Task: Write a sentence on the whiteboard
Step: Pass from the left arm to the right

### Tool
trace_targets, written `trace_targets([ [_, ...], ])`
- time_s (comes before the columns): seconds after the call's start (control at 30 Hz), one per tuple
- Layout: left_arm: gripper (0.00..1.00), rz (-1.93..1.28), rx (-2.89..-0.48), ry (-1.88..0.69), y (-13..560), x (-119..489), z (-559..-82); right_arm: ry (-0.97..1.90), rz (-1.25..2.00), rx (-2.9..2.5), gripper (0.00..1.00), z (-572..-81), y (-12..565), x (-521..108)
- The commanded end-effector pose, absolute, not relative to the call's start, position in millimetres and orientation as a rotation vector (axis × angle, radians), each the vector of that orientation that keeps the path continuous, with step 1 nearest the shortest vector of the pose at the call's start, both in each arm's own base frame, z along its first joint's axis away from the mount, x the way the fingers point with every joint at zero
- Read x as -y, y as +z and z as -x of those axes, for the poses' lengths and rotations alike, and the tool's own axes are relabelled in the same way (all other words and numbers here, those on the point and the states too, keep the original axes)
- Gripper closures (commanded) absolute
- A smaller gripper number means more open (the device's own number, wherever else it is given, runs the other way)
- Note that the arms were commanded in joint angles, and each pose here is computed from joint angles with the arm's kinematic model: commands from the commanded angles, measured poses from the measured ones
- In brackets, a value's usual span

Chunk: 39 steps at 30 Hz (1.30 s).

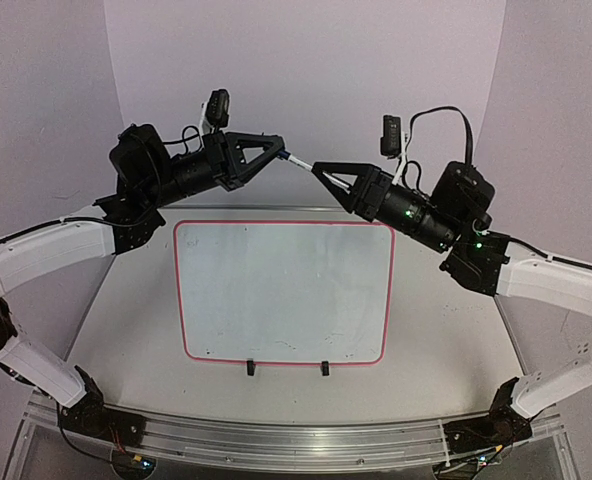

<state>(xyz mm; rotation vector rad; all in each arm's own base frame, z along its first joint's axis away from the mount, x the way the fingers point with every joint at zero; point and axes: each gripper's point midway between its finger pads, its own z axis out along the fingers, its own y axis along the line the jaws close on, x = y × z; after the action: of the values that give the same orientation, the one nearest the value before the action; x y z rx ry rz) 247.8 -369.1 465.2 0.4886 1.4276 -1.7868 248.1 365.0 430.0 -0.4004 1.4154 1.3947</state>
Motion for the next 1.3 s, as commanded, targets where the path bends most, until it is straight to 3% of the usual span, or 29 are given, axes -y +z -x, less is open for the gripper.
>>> trace_targets([
  [0.0,1.00,-0.515,-1.327,-1.811,490,358,-234,1.502,0.424,-1.304,0.45,-236,462,-368],
  [0.4,1.00,-0.509,-1.413,-1.786,476,366,-242,1.536,0.433,-1.293,0.53,-234,464,-371],
  [1.27,1.00,-0.527,-1.464,-1.801,468,378,-249,1.573,0.466,-1.302,0.81,-233,463,-381],
])
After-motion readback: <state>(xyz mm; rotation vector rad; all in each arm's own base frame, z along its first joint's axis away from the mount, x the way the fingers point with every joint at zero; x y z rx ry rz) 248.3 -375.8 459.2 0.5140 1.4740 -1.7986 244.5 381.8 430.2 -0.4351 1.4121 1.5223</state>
